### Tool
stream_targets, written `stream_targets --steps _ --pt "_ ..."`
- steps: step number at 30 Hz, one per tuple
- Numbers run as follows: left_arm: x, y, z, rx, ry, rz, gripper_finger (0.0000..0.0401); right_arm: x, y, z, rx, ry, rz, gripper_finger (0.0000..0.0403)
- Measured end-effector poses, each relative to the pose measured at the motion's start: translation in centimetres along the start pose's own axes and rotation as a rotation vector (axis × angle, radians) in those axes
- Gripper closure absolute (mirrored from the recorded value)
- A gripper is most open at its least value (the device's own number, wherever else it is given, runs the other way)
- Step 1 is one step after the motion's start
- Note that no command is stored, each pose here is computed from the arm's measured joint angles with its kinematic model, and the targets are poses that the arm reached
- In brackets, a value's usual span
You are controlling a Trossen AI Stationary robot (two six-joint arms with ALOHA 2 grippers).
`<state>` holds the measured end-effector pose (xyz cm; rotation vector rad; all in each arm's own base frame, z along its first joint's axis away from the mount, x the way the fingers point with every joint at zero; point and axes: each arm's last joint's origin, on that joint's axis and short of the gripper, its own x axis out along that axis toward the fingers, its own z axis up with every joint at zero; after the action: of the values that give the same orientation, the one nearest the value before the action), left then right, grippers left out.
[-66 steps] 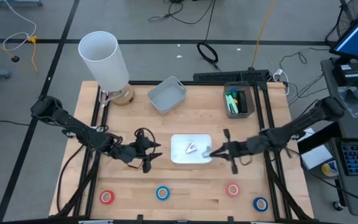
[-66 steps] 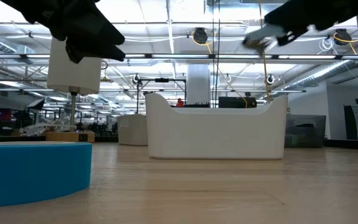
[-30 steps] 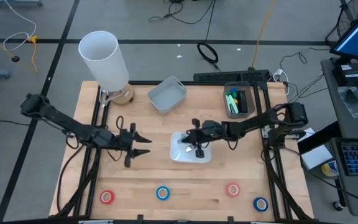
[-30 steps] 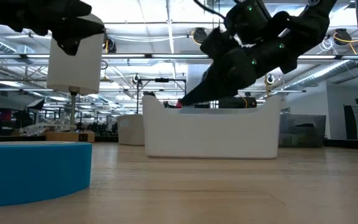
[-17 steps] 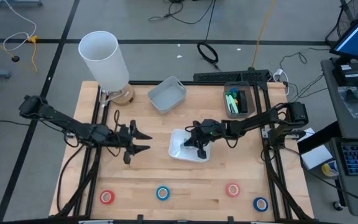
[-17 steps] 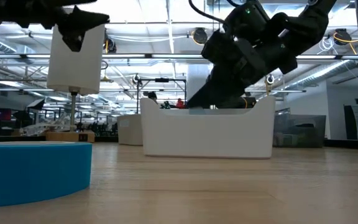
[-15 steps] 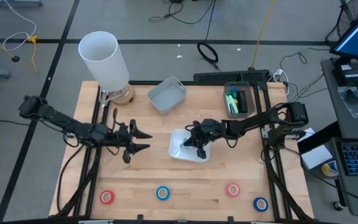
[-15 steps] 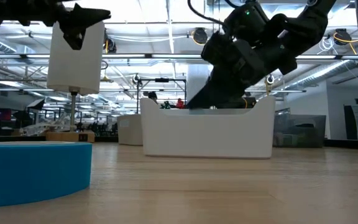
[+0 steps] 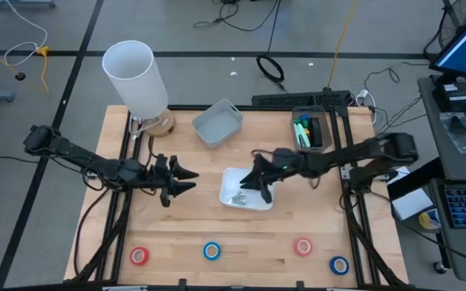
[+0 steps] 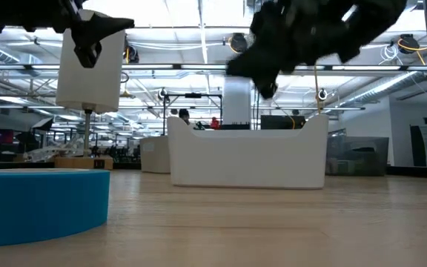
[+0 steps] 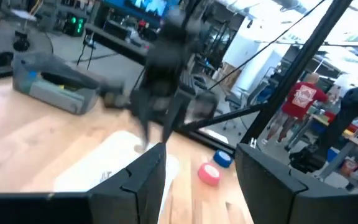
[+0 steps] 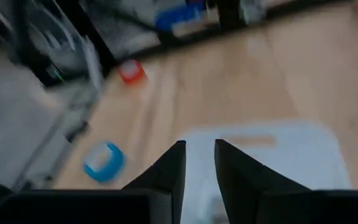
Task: Pick and place Stapler, Stapler remover, tape
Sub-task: Put the red tape into the gray bin
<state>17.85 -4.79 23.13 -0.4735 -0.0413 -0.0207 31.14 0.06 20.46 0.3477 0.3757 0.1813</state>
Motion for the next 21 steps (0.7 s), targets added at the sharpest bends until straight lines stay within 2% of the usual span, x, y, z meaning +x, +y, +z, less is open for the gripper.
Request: stream_targets --steps 2,5,9,13,16,21 --pt "0.0 0.1 -0.1 -0.008 0.014 0.007 0.021 -1.8 0.6 1.6 0.002 -0.064 -0.024 0.0322" --pt "0.0 0.3 -0.5 0.002 0.044 0.034 0.021 -4.7 1.0 2.9 0.018 -0.088 -0.174 0.0327" --pt "-0.1 1.0 -1.4 0.036 0.118 0.141 0.021 -7.9 0.6 2.4 0.032 0.01 -0.404 0.0335" --pt "-0.4 1.8 -2.2 0.008 0.179 0.252 0.021 -9.9 -0.5 1.8 0.066 0.105 -0.539 0.0345" --pt "-0.3 2.2 -2.1 -0.071 0.165 0.291 0.021 -10.5 -1.9 1.8 0.098 0.136 -0.57 0.0354" --pt "-0.2 2.9 -1.8 -0.097 0.143 0.331 0.021 -10.1 -4.6 1.7 0.143 0.18 -0.452 0.0366"
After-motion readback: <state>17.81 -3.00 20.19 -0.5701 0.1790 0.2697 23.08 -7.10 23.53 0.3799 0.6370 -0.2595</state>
